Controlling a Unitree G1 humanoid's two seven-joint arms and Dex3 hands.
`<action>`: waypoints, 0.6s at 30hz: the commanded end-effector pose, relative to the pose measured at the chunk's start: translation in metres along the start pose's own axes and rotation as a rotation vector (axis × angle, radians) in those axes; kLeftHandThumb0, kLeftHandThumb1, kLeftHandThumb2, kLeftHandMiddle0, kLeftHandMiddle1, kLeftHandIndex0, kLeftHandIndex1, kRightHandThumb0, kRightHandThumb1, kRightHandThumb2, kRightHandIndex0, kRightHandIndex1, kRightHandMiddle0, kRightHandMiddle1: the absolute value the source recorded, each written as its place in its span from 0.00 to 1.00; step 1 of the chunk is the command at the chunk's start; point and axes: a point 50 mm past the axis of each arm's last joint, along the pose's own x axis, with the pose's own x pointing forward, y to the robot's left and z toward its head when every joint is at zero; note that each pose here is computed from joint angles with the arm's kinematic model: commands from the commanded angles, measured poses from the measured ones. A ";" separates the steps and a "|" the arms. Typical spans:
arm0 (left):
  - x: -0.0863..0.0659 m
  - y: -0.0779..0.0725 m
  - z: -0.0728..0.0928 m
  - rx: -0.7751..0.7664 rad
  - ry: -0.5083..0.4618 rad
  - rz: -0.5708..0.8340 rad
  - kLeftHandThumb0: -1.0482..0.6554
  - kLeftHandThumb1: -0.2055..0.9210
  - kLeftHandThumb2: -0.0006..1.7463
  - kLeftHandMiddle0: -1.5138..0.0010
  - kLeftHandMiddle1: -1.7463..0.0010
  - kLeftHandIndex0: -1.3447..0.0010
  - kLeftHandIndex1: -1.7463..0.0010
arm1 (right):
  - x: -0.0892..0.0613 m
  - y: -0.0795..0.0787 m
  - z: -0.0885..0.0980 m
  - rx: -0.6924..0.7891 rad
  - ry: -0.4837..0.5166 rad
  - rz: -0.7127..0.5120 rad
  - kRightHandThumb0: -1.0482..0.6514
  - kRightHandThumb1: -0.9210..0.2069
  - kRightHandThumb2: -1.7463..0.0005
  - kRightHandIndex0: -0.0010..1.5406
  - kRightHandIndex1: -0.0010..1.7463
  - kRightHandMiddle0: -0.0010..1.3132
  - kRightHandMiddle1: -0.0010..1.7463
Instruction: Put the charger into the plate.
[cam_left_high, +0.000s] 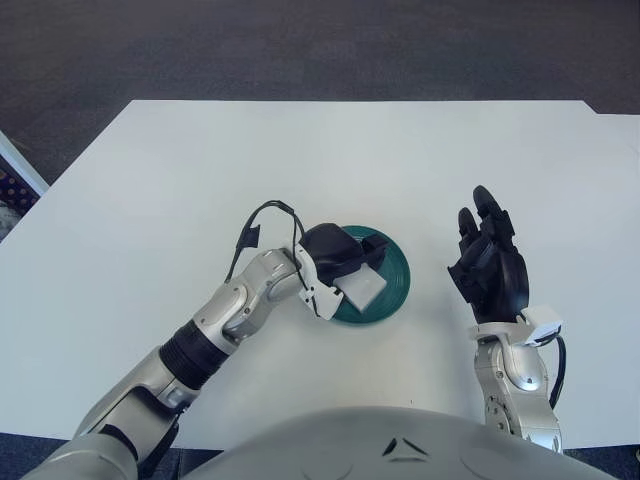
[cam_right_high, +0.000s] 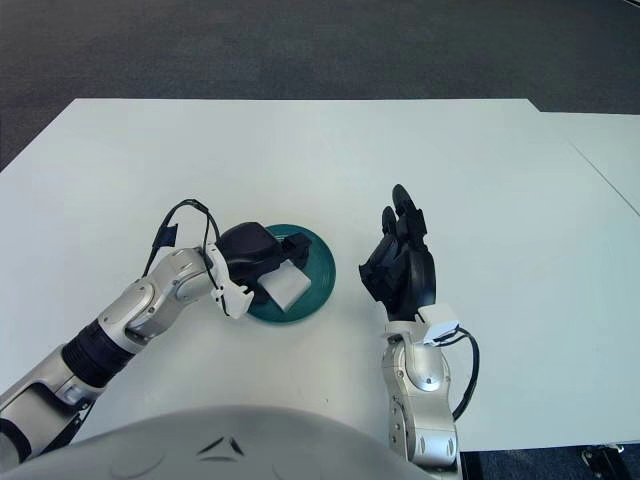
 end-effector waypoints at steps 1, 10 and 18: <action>-0.001 0.003 -0.003 0.007 0.019 0.050 0.35 0.55 0.68 0.31 0.00 0.60 0.00 | 0.001 -0.001 0.003 -0.020 -0.010 -0.002 0.02 0.00 0.41 0.05 0.00 0.00 0.15; 0.001 0.008 -0.003 0.016 0.008 0.020 0.22 0.79 0.48 0.41 0.00 0.70 0.04 | 0.001 -0.001 0.004 -0.026 -0.010 -0.006 0.01 0.00 0.42 0.05 0.00 0.00 0.14; -0.003 0.007 -0.007 0.046 0.002 -0.112 0.01 0.99 0.45 0.93 0.83 0.98 0.61 | 0.001 0.002 0.005 -0.037 -0.016 -0.010 0.01 0.00 0.41 0.05 0.00 0.00 0.13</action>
